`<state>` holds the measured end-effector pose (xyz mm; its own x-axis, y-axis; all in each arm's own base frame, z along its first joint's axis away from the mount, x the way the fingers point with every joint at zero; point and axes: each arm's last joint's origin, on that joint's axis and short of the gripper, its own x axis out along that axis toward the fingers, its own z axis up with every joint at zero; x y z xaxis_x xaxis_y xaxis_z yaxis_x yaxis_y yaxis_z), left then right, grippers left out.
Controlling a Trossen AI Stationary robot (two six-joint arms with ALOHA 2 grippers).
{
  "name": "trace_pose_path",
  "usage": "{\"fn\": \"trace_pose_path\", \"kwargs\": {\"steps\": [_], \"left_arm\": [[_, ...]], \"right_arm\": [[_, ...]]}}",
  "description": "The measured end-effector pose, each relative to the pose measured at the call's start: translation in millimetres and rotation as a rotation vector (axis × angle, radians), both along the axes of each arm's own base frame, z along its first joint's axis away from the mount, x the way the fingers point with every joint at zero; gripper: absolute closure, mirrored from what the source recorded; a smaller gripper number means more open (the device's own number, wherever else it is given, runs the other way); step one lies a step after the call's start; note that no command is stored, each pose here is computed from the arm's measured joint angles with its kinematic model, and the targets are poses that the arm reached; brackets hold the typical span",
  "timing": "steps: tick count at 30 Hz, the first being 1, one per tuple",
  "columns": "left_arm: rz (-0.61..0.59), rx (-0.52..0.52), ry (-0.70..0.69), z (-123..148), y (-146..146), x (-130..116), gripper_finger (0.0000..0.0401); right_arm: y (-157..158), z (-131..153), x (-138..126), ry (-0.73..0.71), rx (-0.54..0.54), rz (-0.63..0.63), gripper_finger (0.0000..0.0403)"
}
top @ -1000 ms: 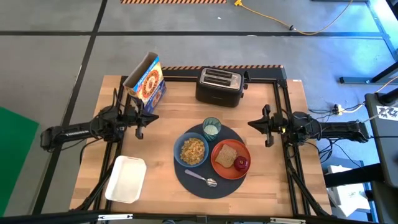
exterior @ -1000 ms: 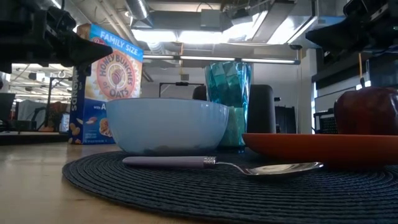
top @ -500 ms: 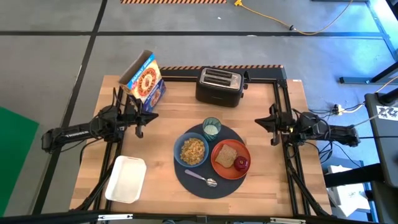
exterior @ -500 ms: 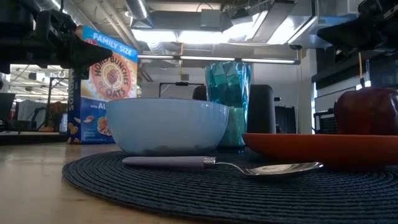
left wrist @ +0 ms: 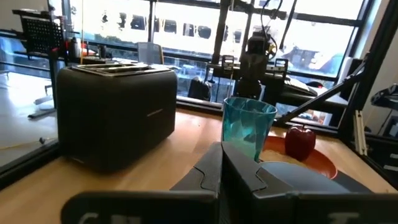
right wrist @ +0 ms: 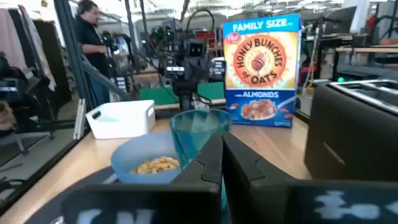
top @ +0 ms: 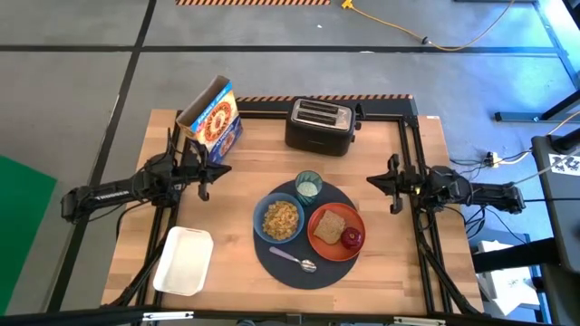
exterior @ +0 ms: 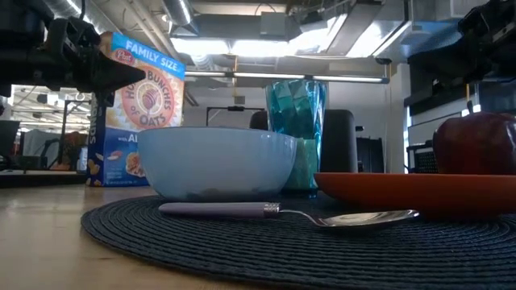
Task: Arrange a breakfast setting
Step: Return to Home Position
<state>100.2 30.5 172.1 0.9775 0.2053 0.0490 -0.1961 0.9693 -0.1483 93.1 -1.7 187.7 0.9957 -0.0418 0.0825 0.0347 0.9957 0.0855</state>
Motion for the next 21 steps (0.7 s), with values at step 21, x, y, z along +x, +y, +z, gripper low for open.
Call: {"fn": "trace_pose_path", "kwargs": {"steps": [21], "left_arm": [[-0.092, 0.052, 0.106, -9.3, -8.4, 2.2, 0.0401]], "right_arm": [[1.6, -9.0, 3.4, -0.055, 0.009, 0.055, 0.0403]]}}
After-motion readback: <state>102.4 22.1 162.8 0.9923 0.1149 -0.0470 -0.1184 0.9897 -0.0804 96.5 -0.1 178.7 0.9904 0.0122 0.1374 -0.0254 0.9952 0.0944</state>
